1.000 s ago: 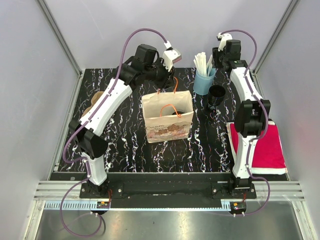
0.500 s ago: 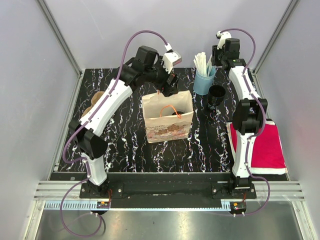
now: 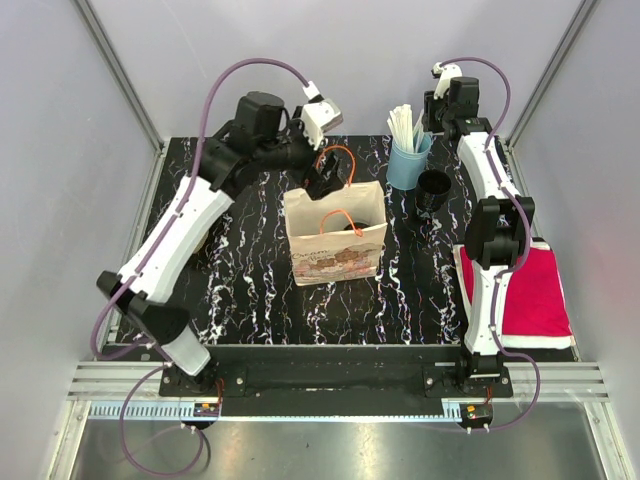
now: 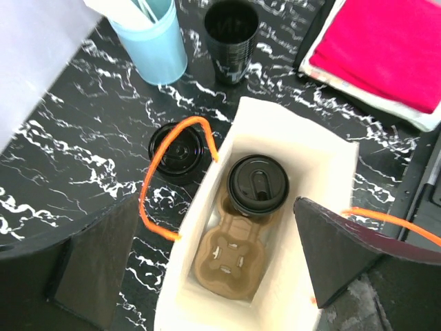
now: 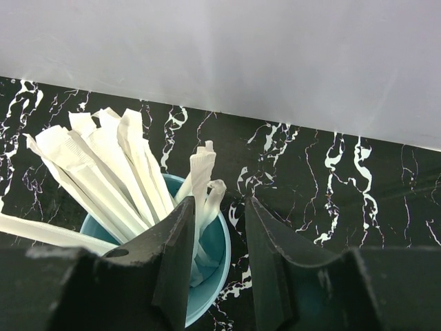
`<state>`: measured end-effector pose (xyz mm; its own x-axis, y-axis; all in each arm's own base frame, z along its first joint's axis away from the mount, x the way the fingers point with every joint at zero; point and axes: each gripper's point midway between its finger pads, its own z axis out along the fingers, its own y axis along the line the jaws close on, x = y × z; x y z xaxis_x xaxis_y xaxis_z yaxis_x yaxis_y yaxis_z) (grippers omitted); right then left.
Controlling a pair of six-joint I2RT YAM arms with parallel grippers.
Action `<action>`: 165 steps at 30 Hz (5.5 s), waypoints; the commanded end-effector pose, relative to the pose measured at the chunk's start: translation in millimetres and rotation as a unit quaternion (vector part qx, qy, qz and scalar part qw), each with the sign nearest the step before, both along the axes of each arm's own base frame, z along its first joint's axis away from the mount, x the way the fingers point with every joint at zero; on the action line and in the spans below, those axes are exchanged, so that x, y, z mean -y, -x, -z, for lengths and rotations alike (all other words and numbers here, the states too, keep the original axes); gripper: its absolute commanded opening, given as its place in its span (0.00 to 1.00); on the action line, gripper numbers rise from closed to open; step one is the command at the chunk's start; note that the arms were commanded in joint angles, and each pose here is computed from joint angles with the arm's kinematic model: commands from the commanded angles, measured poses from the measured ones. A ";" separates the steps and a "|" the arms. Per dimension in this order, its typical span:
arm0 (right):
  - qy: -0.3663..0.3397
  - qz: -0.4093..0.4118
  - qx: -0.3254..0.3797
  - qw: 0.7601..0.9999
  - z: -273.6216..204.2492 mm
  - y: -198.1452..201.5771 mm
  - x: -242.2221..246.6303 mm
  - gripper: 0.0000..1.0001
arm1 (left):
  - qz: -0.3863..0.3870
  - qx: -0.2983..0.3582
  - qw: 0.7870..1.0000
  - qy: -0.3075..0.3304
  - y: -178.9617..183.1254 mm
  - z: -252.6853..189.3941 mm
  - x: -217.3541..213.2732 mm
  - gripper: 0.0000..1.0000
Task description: Pack the takeout coffee
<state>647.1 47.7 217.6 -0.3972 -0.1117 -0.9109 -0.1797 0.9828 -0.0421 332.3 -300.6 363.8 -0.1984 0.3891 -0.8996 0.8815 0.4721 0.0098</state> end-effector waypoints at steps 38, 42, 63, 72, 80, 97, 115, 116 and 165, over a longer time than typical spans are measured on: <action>0.004 -0.005 0.046 0.999 -22.7 -19.3 -2.8 0.11 | -0.010 0.074 0.996 0.041 45.7 -45.0 -53.1 0.99; 0.005 -0.007 0.052 0.999 -36.5 -10.7 -3.2 0.11 | -0.016 0.075 0.996 0.041 43.8 -45.4 -55.0 0.99; 0.022 -0.065 0.165 0.984 -172.2 104.3 -12.9 0.08 | -0.114 0.058 0.991 0.027 5.0 -35.1 -92.9 0.99; 0.064 -0.093 0.234 0.966 -245.8 170.6 -25.7 0.06 | -0.162 0.014 0.986 0.032 -15.4 -12.5 -124.3 0.99; 0.072 -0.146 0.269 0.949 -301.9 242.1 -54.8 0.04 | -0.212 -0.006 0.977 0.019 -29.6 14.6 -170.8 0.99; 0.060 -0.358 0.251 0.897 -322.7 366.2 -189.7 0.05 | -0.266 -0.081 0.960 0.030 -13.0 94.0 -251.4 0.99; 0.152 -0.458 0.172 0.859 -225.2 379.7 -297.6 0.04 | -0.264 -0.067 0.960 0.064 4.3 95.7 -251.8 0.99; 0.152 -0.469 0.172 0.853 -221.5 382.5 -303.7 0.03 | -0.264 -0.068 0.960 0.066 4.8 96.7 -252.6 0.99; 0.199 -0.516 0.177 0.814 -126.5 364.1 -341.4 0.37 | -0.252 -0.096 0.957 0.103 8.8 108.0 -257.8 0.99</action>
